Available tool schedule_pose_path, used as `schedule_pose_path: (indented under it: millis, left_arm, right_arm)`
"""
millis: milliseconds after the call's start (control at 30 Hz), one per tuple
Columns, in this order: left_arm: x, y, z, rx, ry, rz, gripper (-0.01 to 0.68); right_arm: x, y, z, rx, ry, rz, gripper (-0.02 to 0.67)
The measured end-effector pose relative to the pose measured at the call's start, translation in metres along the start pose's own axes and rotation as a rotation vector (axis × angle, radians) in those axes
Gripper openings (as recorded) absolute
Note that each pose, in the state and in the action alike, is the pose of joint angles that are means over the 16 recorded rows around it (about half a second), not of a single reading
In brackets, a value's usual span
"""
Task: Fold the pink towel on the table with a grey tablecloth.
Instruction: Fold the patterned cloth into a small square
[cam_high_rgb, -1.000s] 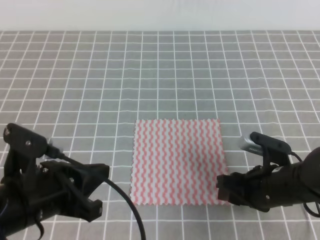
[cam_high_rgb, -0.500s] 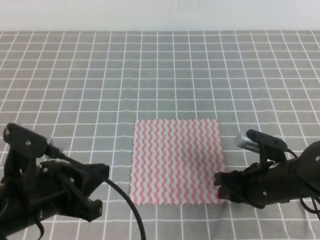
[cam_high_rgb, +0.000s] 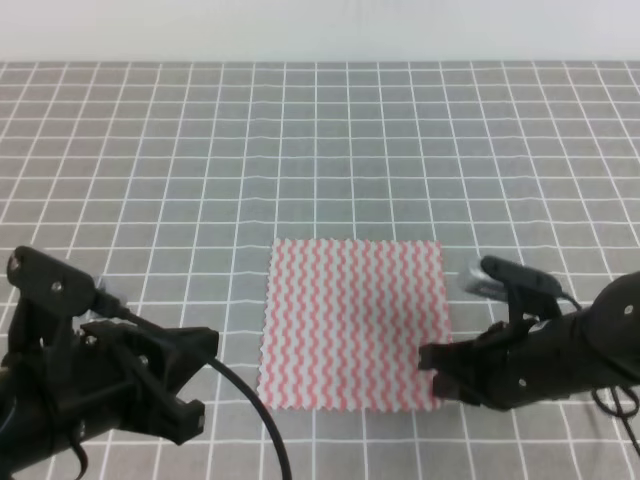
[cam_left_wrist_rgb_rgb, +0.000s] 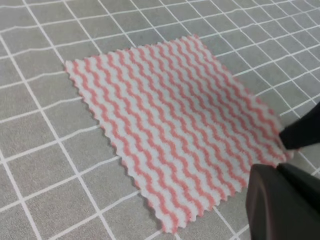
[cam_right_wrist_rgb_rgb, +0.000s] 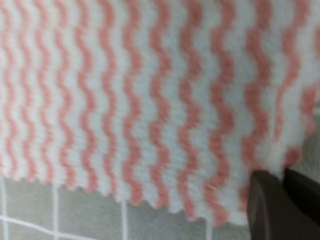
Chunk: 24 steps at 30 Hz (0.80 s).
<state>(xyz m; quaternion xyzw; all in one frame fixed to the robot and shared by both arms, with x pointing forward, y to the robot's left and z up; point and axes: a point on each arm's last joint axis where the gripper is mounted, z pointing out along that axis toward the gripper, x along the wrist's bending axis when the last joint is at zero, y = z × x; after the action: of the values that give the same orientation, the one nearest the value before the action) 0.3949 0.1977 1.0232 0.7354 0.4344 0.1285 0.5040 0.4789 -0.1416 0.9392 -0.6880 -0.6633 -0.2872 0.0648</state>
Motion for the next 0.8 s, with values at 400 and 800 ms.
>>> schedule_pose_path:
  millis: [400, 800]
  left_arm:
    - [0.000, 0.000, 0.001, 0.002, -0.009, 0.220, -0.004]
    - [0.001, -0.010, 0.026, 0.073, -0.100, 0.472, -0.003]
  right_arm:
    - [0.017, 0.022, -0.013, -0.103, 0.038, -0.050, -0.013]
    - [0.029, 0.046, -0.013, -0.187, 0.045, -0.091, -0.013]
